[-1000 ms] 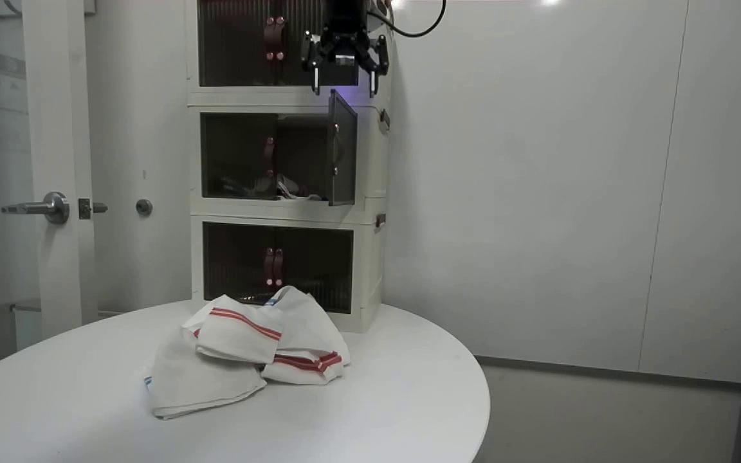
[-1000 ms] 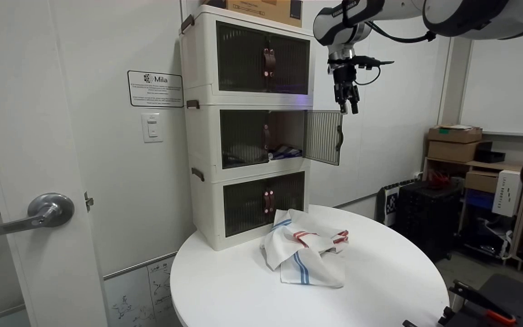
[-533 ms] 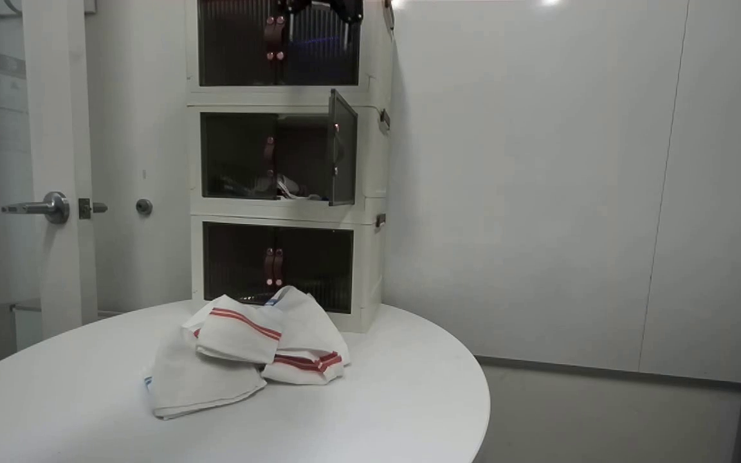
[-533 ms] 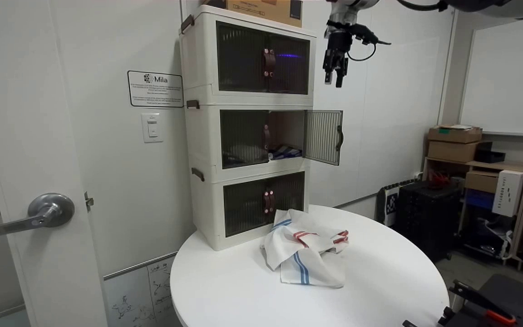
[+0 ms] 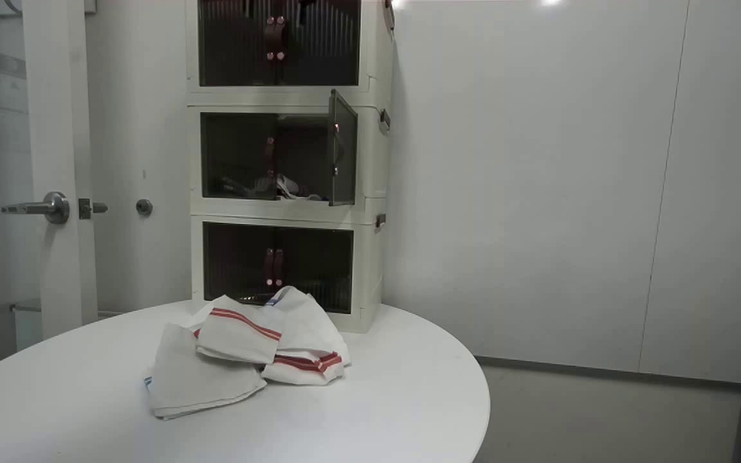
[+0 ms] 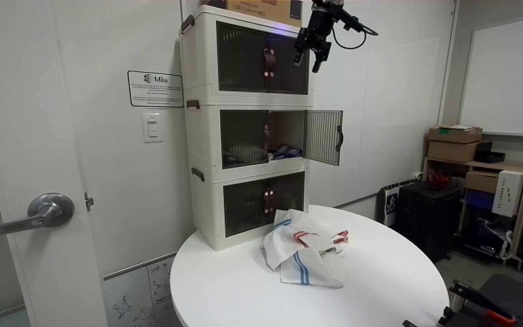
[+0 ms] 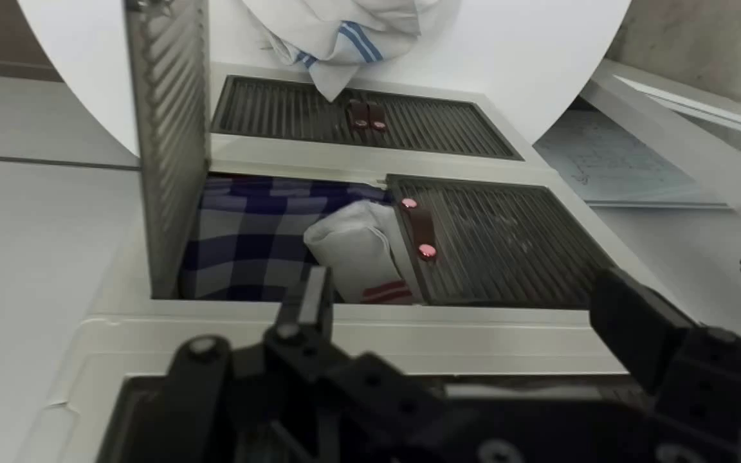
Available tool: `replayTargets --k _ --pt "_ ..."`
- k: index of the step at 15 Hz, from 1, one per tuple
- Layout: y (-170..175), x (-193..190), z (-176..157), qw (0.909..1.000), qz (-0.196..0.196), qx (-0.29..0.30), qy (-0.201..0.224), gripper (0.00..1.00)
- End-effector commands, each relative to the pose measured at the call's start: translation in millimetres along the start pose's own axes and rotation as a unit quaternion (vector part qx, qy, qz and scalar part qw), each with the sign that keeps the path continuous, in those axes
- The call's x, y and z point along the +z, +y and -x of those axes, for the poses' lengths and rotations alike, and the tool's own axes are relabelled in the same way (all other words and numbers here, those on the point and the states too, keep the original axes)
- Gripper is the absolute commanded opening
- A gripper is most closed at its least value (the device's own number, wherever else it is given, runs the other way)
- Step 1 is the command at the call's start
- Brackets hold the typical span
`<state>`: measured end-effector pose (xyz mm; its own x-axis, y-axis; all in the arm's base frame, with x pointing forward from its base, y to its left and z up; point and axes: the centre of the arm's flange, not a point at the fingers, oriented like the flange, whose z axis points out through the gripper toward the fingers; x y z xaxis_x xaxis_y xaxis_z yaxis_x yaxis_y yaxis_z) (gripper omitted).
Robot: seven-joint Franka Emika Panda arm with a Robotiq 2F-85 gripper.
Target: Open the doors of the second shelf of the cabinet
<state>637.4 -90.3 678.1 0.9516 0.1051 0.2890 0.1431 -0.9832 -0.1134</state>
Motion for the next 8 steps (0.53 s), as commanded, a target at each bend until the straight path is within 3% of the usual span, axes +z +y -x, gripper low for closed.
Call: replayTargets --k 1,4,8 --pt "-49 60 -15 0.9982 0.008 0.055 0.024 1.00" --pt "-91 114 -36 0.9931 0.043 0.093 0.058 1.00" --pt "-130 168 -44 0.9850 0.109 0.119 0.062 1.00"
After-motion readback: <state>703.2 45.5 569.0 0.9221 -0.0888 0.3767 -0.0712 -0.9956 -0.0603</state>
